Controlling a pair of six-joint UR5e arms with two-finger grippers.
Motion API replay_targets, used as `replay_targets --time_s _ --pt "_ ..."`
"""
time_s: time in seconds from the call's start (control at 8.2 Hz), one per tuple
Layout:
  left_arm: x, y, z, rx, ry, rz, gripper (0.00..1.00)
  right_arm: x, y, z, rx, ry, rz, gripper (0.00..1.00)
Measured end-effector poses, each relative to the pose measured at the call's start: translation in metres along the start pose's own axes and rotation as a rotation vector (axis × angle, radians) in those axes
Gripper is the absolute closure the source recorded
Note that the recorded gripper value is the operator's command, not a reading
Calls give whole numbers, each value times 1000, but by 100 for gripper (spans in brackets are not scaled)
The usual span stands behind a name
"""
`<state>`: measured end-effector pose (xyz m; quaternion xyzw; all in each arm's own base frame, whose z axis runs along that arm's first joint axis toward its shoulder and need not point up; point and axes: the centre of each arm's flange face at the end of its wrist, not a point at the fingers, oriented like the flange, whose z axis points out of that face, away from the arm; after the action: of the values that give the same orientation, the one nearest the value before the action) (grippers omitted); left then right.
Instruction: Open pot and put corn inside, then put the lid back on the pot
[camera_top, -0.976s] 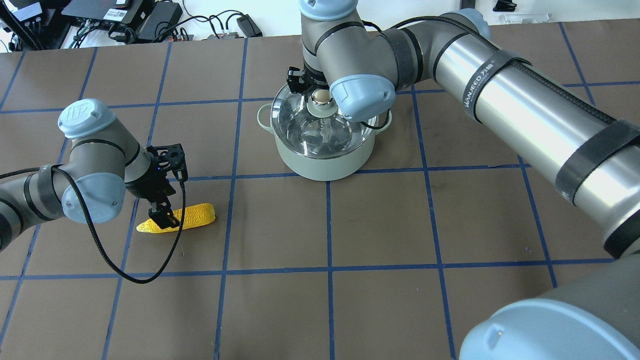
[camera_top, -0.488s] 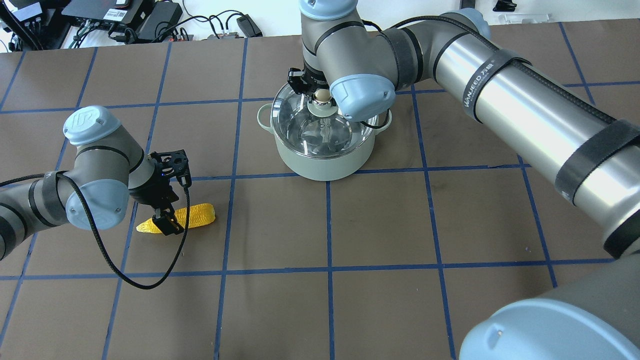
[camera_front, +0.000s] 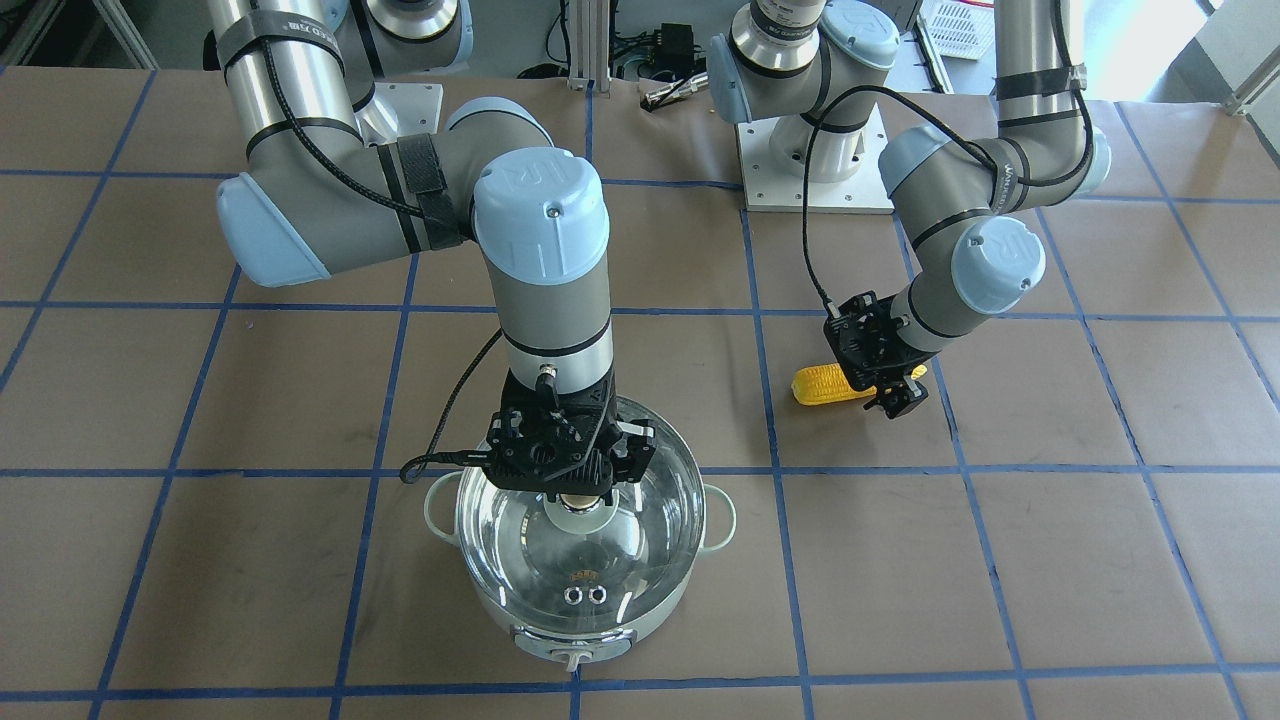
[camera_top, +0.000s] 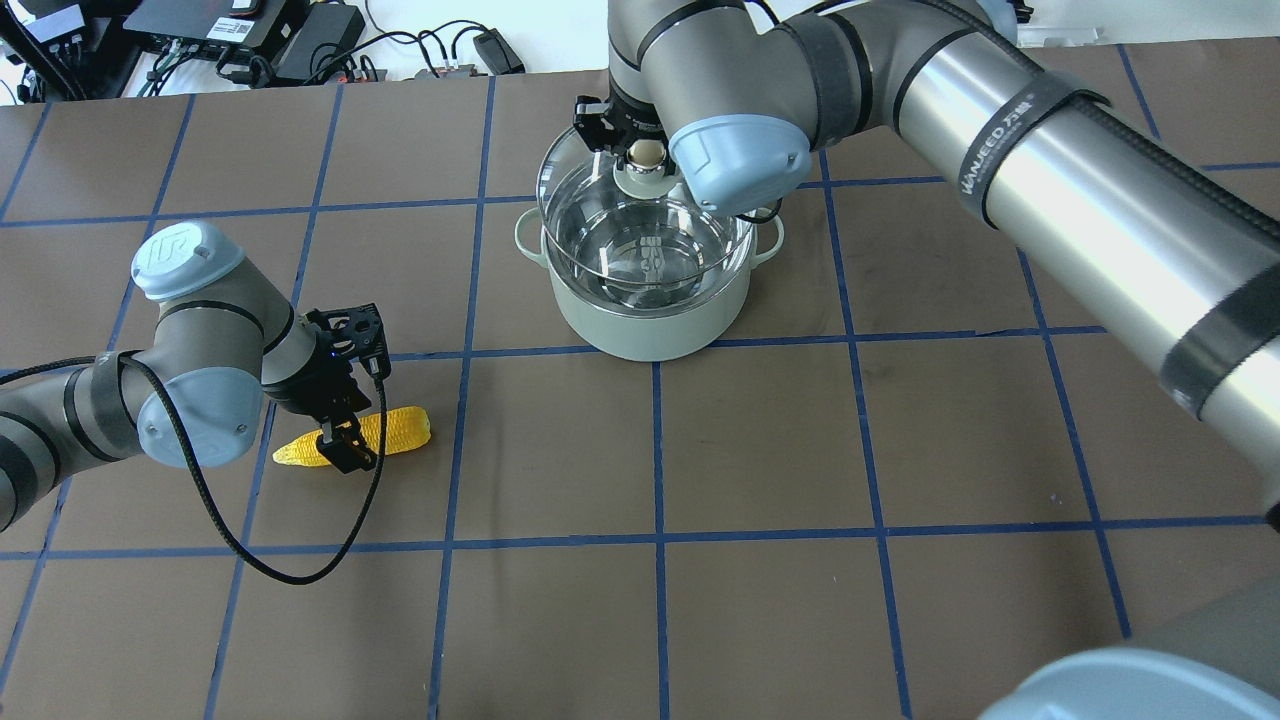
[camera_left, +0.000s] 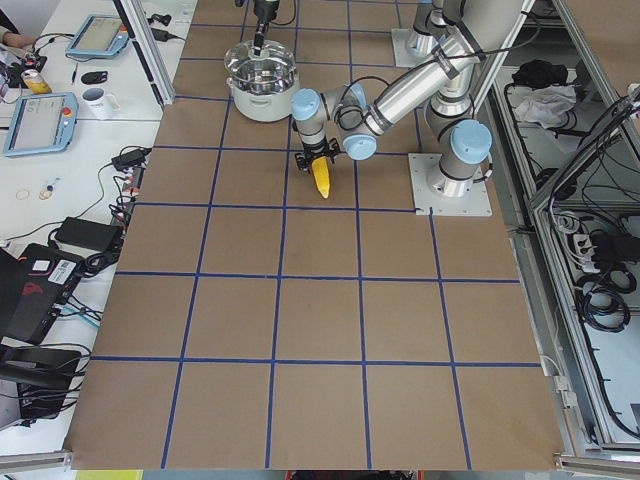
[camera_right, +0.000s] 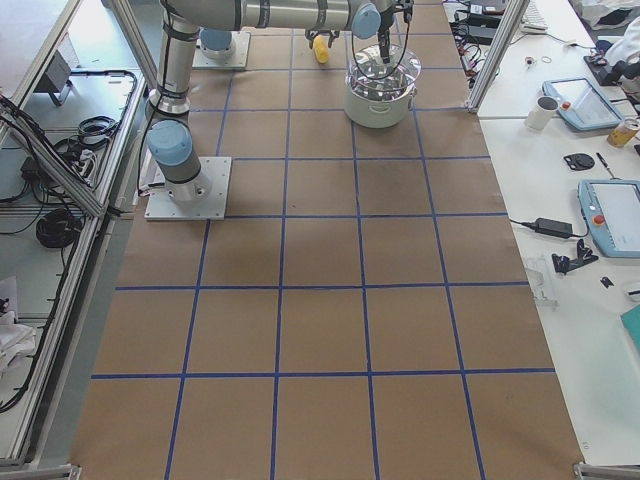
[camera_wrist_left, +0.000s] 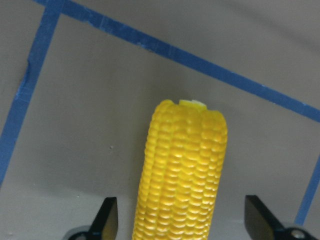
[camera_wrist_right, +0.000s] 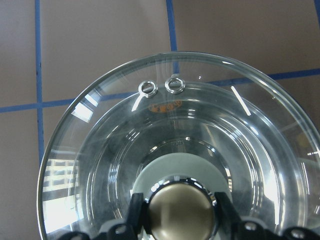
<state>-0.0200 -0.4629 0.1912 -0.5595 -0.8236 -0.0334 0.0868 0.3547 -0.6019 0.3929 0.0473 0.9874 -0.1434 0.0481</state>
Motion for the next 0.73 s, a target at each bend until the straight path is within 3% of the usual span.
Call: replay_targets --time_s 0.12,0.37,0.73 --pt "0 0 0 3 -3 4 40 8 -1 -25 12 -7 -5 67" --pt "-1 0 0 3 -9 6 45 53 -7 -76 -15 -14 -6 68" --pt "-2 1 1 -14 -11 -1 99 150 -2 -148 -106 -15 -68 71"
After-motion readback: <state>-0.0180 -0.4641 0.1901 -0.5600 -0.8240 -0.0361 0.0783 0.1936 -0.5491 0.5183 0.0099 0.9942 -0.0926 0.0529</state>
